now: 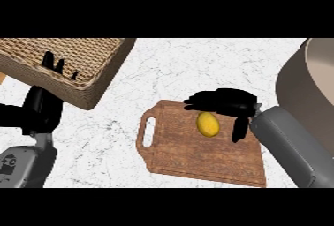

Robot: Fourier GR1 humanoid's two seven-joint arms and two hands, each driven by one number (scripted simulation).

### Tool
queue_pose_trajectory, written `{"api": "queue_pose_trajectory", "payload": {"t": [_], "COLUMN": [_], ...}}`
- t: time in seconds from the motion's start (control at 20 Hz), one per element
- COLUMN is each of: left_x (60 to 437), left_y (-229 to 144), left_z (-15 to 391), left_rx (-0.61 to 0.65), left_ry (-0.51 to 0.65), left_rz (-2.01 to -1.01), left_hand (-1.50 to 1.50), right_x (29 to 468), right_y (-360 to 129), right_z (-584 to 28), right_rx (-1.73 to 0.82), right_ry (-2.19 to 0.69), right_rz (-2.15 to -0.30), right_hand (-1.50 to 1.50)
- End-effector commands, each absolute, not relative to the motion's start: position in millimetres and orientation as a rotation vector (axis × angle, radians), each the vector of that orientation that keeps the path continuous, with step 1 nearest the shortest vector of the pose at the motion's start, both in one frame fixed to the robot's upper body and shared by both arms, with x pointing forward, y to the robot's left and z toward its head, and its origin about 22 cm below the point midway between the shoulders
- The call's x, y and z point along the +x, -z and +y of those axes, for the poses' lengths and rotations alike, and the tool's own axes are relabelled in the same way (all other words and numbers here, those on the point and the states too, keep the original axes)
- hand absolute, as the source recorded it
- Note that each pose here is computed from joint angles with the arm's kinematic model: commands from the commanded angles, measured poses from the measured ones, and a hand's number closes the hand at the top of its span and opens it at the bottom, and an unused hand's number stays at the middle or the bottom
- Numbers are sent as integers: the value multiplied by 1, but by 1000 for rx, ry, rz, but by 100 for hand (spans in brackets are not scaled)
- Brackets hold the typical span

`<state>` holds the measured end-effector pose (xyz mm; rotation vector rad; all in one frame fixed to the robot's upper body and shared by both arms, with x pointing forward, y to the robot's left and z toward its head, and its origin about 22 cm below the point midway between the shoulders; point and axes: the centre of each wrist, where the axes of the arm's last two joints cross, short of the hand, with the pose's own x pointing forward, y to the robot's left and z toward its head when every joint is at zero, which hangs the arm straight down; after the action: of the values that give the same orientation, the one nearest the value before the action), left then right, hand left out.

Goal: Pick the lemon from the cutting board and place it in the pot

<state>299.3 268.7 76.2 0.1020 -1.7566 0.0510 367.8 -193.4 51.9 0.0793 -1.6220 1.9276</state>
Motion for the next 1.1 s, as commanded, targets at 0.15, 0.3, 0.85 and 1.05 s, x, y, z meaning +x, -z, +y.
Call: {"api": "queue_pose_trajectory", "payload": {"t": [0.15,0.3,0.85,1.05], "left_x": [299,305,301,303], "left_y": [-79,-83,-76,-73], "left_z": [266,268,268,277], "left_rx": [109,99,113,115], "left_ry": [-42,-35,-52,-39], "left_rz": [-1764,-1760,-1772,-1773], "left_hand": [0,0,0,0], "right_x": [362,367,337,349], "right_y": [-19,-20,17,7], "right_z": [-172,-195,-150,-156], "right_rx": [108,134,250,240], "right_ry": [-1928,-1940,-2033,-2062], "right_rz": [-1627,-1630,-1775,-1787], "right_hand": [-150,-150,150,150]}}
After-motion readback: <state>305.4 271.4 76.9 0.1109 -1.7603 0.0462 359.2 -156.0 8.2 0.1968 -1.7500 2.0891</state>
